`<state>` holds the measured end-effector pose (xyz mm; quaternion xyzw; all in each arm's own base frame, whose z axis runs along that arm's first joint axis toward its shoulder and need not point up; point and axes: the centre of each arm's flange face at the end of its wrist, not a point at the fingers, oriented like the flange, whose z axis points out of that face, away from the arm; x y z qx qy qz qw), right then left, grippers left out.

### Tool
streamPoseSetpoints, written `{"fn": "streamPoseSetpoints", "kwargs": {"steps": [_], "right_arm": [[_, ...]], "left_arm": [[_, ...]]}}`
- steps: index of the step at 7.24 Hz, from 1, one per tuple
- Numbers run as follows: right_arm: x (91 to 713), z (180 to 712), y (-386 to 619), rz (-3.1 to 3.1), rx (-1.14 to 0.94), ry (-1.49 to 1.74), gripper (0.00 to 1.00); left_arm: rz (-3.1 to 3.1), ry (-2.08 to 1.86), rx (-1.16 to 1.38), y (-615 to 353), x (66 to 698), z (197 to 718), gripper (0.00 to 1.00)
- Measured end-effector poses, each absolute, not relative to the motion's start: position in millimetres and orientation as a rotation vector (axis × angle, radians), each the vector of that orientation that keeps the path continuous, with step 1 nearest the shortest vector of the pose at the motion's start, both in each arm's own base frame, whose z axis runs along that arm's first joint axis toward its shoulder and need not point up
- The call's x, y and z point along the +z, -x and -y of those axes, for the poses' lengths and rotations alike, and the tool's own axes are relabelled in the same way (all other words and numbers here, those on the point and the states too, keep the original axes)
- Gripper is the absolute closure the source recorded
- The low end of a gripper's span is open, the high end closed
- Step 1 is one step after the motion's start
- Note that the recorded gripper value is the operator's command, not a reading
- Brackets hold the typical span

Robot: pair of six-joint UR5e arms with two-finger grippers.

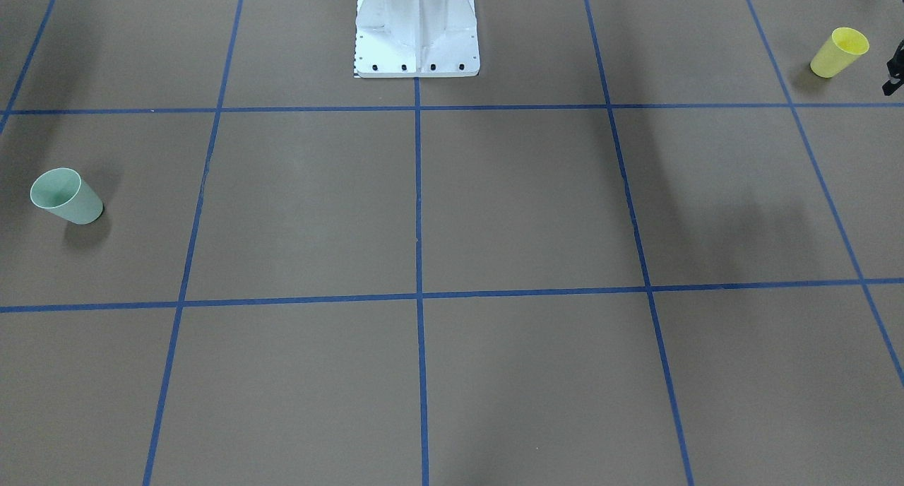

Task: Transfer and stack yellow cup on green cup

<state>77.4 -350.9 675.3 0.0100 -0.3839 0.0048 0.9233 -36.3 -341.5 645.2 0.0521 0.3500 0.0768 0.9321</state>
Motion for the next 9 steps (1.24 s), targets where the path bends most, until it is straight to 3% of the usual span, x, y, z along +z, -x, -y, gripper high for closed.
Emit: {"fn": "streamPoseSetpoints", "kwargs": {"steps": [4,7,9], "right_arm": [[675,351,-77,0.793,0.01,-0.019,0.0],[677,350,-77,0.793,0.011,-0.015,0.0],[677,349,-77,0.793,0.011,-0.014,0.0]], "left_arm": [[-0.775,-0.08,0.088,32,639,342,0.0],[-0.957,0.071,-0.334,18,601,365,0.0],[-1.044,0.136,-0.442,8,586,388,0.0]]}}
